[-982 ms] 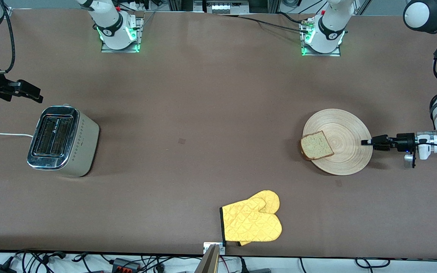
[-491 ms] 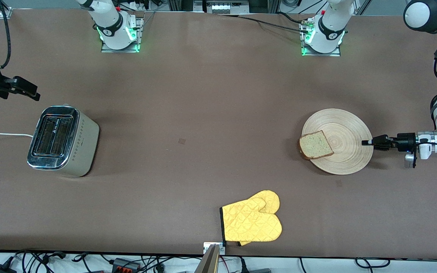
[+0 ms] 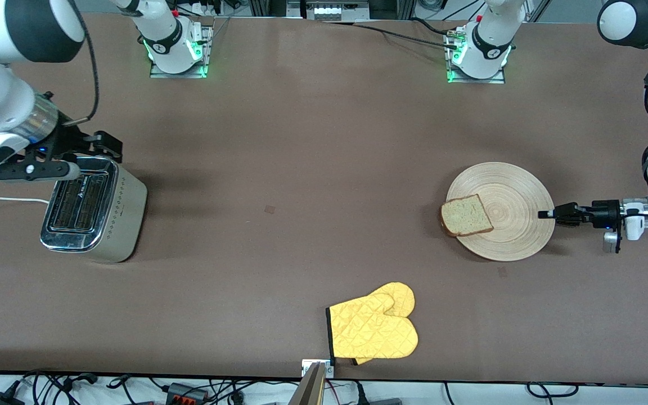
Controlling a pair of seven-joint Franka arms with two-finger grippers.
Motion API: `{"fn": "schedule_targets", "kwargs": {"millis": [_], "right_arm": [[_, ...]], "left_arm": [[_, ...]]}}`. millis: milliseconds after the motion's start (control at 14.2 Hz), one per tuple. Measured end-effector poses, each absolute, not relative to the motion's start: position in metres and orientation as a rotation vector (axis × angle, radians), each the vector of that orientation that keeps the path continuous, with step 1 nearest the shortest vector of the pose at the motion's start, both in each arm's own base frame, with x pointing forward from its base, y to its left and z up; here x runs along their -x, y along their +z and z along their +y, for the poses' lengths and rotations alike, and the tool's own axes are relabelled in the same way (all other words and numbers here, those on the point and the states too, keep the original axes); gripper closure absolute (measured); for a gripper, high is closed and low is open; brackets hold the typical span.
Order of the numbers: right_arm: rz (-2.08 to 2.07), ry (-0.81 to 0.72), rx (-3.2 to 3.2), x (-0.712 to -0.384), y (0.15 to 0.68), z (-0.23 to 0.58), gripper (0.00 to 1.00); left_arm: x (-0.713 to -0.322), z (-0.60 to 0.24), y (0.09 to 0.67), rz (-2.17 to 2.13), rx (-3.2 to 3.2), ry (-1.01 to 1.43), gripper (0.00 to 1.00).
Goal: Move plate and put bread in toaster
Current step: 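Slide the plate toward the toaster with the left gripper while the right gripper rises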
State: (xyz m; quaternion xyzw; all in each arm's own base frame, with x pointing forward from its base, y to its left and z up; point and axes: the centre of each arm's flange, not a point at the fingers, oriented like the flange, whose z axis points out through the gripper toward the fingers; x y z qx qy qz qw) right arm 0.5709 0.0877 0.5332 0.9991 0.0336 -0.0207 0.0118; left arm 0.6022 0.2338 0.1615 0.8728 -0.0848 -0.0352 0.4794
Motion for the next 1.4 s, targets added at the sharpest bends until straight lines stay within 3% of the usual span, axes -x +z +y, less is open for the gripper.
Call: {"fn": "schedule_targets", "kwargs": {"millis": [421,842,1404], "right_arm": [[0.123,-0.027,-3.116,-0.592,0.499,0.103,0.0],[0.142,-0.029,-3.114,-0.595,0.491,0.111,0.0],[0.141,-0.035,-3.114,-0.595,0.489,0.112,0.0]], "left_arm": [[-0.636,0.14,0.186,-0.276,-2.009,-0.163,0.9],[-0.668,-0.018,0.18,-0.342,-2.013,-0.182,0.9],[-0.641,-0.206,0.138,-0.15,-2.003,-0.056,0.91]]}}
